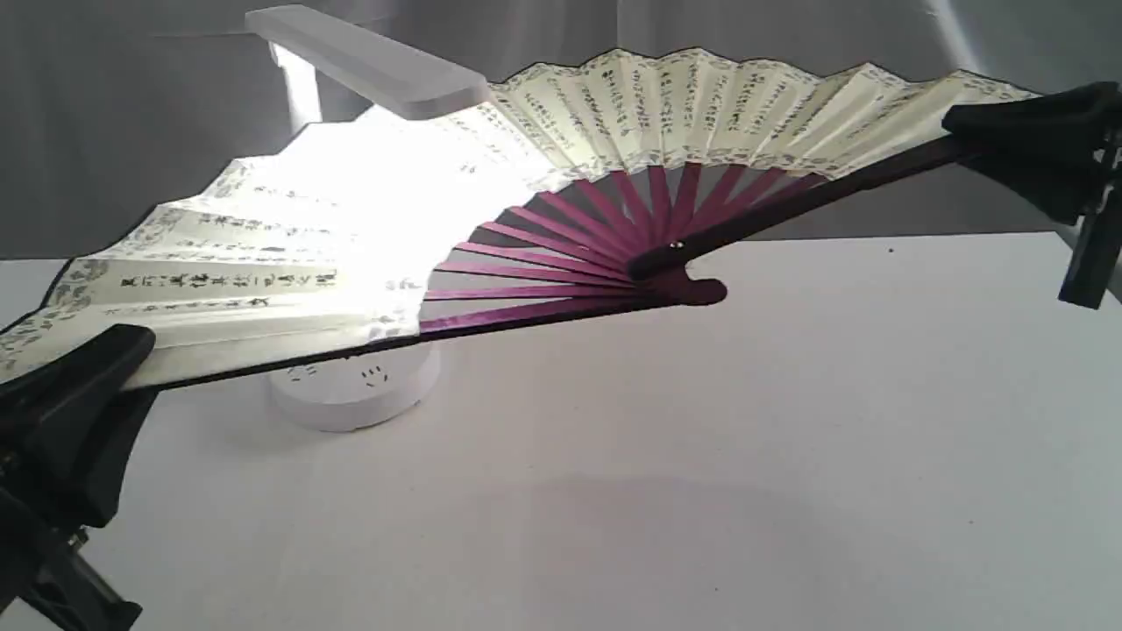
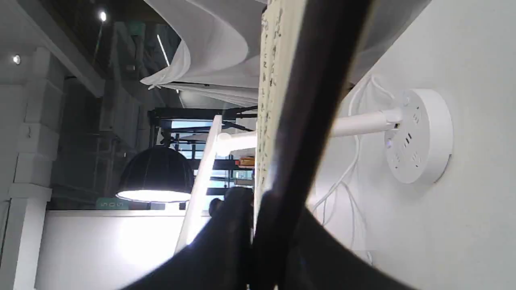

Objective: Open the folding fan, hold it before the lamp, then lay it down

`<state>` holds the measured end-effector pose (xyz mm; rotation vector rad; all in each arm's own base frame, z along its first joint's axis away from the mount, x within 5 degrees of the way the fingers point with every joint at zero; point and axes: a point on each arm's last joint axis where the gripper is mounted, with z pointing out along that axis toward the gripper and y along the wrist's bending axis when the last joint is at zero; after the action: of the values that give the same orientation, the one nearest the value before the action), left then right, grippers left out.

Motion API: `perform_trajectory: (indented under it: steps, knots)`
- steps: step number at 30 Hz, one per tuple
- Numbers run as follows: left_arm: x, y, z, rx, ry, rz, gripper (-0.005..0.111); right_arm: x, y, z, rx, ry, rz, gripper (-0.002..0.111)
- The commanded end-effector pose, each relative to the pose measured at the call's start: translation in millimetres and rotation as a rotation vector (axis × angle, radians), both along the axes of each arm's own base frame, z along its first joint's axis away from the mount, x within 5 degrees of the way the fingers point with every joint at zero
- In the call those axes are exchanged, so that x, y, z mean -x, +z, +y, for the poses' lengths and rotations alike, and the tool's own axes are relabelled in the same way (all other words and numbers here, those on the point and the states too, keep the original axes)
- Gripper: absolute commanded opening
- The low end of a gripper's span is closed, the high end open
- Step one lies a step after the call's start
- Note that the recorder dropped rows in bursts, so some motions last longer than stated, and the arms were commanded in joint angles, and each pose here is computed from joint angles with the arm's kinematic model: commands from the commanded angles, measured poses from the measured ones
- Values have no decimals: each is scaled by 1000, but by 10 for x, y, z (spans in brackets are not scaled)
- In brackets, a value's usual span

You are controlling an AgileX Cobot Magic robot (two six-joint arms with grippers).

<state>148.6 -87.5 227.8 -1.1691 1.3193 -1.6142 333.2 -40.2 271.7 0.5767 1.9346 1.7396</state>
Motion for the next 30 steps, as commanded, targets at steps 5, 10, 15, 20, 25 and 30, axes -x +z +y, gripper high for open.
perform_trajectory:
  steps: [5, 10, 15, 20, 25, 30]
  knots:
    - [-6, 99, 182, 191, 150, -50, 0, -48, -11, -166, 33, -119, -9, 0]
    - [-5, 100, 180, 210, 145, -46, 0, -48, -11, -166, 33, -119, -9, 0]
    - [-4, 102, 177, 206, 142, -49, 0, -43, -16, -163, 41, -113, -6, 0]
    - [-4, 103, 175, 205, 140, -50, 0, -41, -21, -161, 46, -109, -4, 0]
    - [-3, 105, 172, 203, 137, -52, 0, -41, -21, -161, 46, -109, -4, 0]
    - [-3, 105, 172, 203, 137, -52, 0, -40, -23, -161, 45, -109, 0, 0]
